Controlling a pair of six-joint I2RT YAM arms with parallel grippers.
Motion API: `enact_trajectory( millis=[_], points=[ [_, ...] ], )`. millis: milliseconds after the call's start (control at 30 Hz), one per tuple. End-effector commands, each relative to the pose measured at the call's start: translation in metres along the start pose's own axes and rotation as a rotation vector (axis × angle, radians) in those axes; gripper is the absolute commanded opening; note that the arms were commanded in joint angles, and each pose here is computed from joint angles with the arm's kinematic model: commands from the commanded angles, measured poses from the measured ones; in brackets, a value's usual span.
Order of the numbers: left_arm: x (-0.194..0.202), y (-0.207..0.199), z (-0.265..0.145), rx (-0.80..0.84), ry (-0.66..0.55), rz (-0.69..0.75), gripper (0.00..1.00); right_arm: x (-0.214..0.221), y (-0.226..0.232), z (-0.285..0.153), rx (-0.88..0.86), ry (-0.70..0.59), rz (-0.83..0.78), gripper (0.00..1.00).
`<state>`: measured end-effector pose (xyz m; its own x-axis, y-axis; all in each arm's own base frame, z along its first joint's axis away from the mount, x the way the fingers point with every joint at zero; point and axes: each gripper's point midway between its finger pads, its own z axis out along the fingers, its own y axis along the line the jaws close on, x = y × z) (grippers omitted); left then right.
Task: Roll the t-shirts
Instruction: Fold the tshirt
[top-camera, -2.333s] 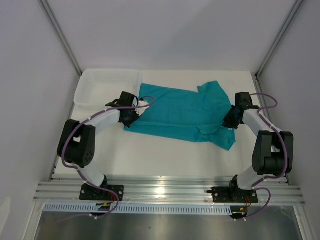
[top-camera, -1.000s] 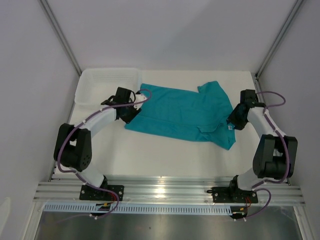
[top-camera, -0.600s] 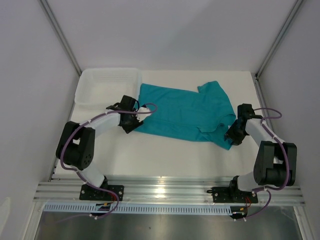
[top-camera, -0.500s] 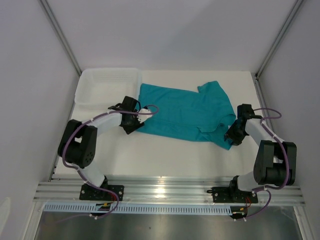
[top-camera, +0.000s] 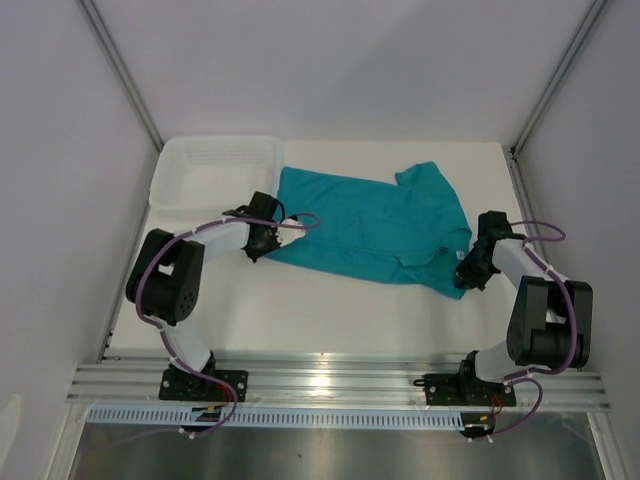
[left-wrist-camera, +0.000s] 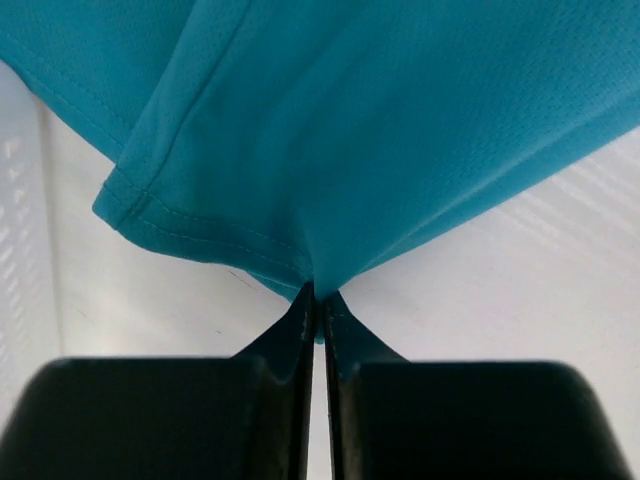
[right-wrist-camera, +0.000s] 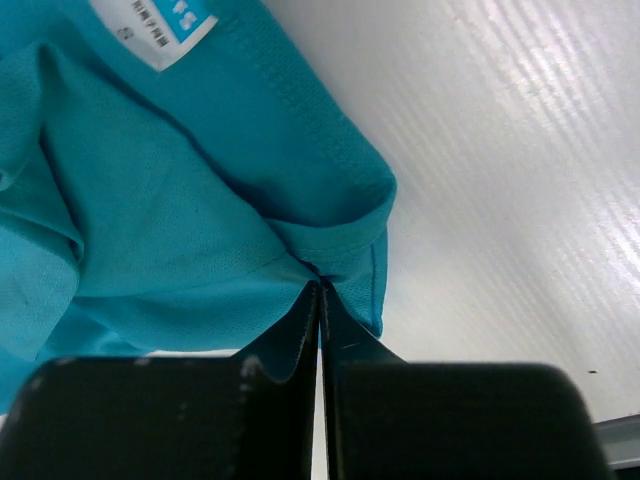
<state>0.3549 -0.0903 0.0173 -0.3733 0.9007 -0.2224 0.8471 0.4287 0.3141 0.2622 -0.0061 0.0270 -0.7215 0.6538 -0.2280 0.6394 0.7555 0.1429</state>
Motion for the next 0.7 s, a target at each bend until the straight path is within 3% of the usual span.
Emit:
enact_trajectory(
  millis=[0,300,600,667],
  points=[
    [0.000,0.003,0.002,-0.021,0.003,0.029,0.01,-0.010,-0.005,-0.003,0.006,-0.035,0.022,0.00],
    [-0.001,0.010,-0.018,-0.095,-0.058,-0.026,0.01,-0.019,-0.032,-0.012,0.078,-0.058,0.047,0.00],
    [0.026,-0.036,-0.025,0.023,-0.014,-0.063,0.01,-0.004,-0.039,-0.007,0.086,-0.030,0.043,0.00],
    [0.035,-0.046,-0.024,0.049,0.008,-0.072,0.01,-0.003,-0.040,-0.006,0.087,-0.028,0.037,0.07]
  ],
)
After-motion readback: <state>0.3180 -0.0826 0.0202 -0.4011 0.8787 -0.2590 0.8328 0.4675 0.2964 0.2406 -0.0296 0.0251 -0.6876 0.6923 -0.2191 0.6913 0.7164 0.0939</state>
